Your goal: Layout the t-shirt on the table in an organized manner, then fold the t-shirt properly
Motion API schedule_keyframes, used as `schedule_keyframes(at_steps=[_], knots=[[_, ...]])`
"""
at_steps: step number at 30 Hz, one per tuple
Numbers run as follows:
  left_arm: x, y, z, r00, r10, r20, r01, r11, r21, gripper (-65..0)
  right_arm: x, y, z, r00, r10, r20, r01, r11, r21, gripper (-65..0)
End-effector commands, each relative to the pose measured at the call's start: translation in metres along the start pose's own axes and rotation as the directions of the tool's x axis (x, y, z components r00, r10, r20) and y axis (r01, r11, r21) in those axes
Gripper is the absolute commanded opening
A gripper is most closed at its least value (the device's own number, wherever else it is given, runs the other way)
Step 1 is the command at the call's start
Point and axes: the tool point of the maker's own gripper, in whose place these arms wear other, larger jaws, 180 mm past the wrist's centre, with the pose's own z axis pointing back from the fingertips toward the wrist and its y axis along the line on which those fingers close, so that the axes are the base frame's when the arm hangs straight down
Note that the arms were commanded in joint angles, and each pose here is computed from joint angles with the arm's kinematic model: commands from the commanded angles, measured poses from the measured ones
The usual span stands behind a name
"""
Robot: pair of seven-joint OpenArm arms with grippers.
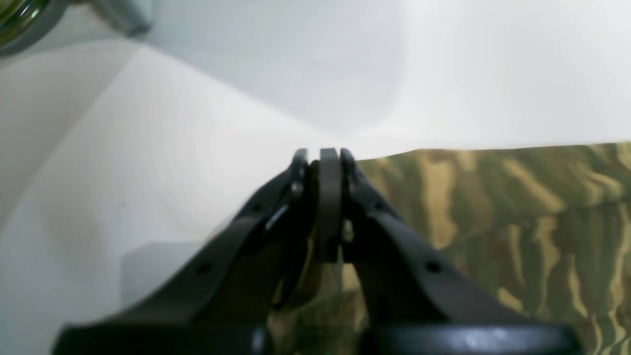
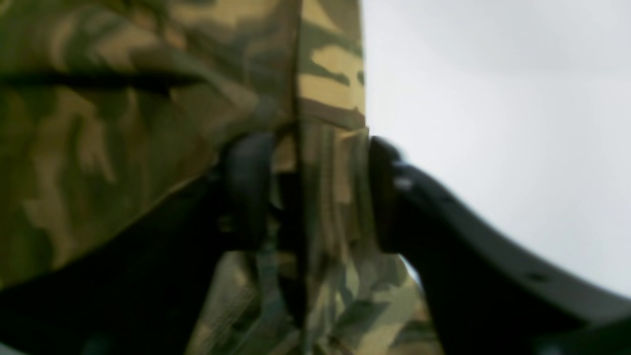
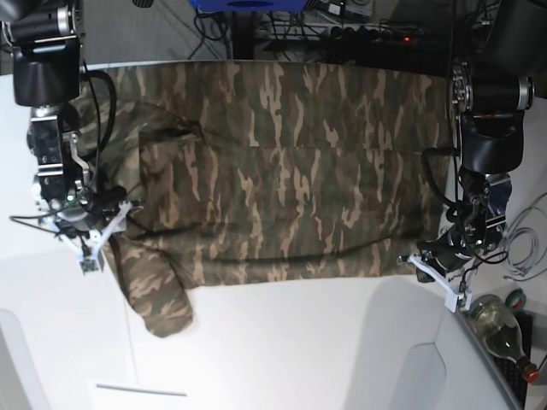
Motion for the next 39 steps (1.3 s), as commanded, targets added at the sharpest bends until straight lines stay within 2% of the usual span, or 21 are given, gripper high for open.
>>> schedule_keyframes(at_steps=[1,5,10,17,28,29,31,34,35,39], knots=[[0.032,0.004,0.003,0.997,-0.002,0.076,0.002,1.000,0.003,-65.0,0.035,-0.007,0.008,0.996,0.000,0.088,0.001,1.000,-0.016,-31.4],[0.032,0.004,0.003,0.997,-0.002,0.076,0.002,1.000,0.003,-65.0,0.059,-0.011,0.015,0.995,0.001,0.103,0.001,1.000,-0.023,-31.5],[0.032,0.004,0.003,0.997,-0.002,0.076,0.002,1.000,0.003,-65.0,0.077,-0.020,-0.004,0.998,-0.022,0.066,0.024,0.999,-0.028,-31.5],[0.032,0.005,0.003,0.997,0.002,0.078,-0.002,1.000,0.004,-65.0,0.069,-0.030,-0.027,0.997,-0.062,-0.039,0.061,0.998,-0.028,-31.5],[0.032,0.003,0.003,0.997,-0.001,0.076,0.001,1.000,0.001,-65.0,0.067,-0.023,-0.031,0.997,-0.068,-0.042,0.068,0.998,-0.016,-31.7],[0.032,0.003,0.003,0.997,-0.001,0.076,0.001,1.000,0.001,-65.0,0.069,-0.022,-0.033,0.997,-0.072,-0.034,0.071,0.997,-0.014,-32.6],[0.032,0.003,0.003,0.997,-0.001,0.076,0.001,1.000,0.001,-65.0,0.066,-0.023,-0.038,0.996,-0.081,-0.047,0.081,0.997,-0.013,-39.0],[0.032,0.005,0.003,0.997,-0.001,0.077,0.001,1.000,0.005,-65.0,0.066,-0.024,-0.042,0.995,-0.088,-0.045,0.087,0.996,-0.012,-58.8],[0.032,0.006,0.004,0.997,-0.001,0.078,0.000,1.000,0.007,-65.0,0.067,-0.024,-0.042,0.995,-0.088,-0.042,0.087,0.996,-0.012,-62.6],[0.028,0.008,0.004,0.997,0.002,0.071,-0.002,1.000,0.009,-65.0,0.075,-0.029,-0.040,0.996,-0.086,-0.028,0.086,0.996,-0.018,-63.9]])
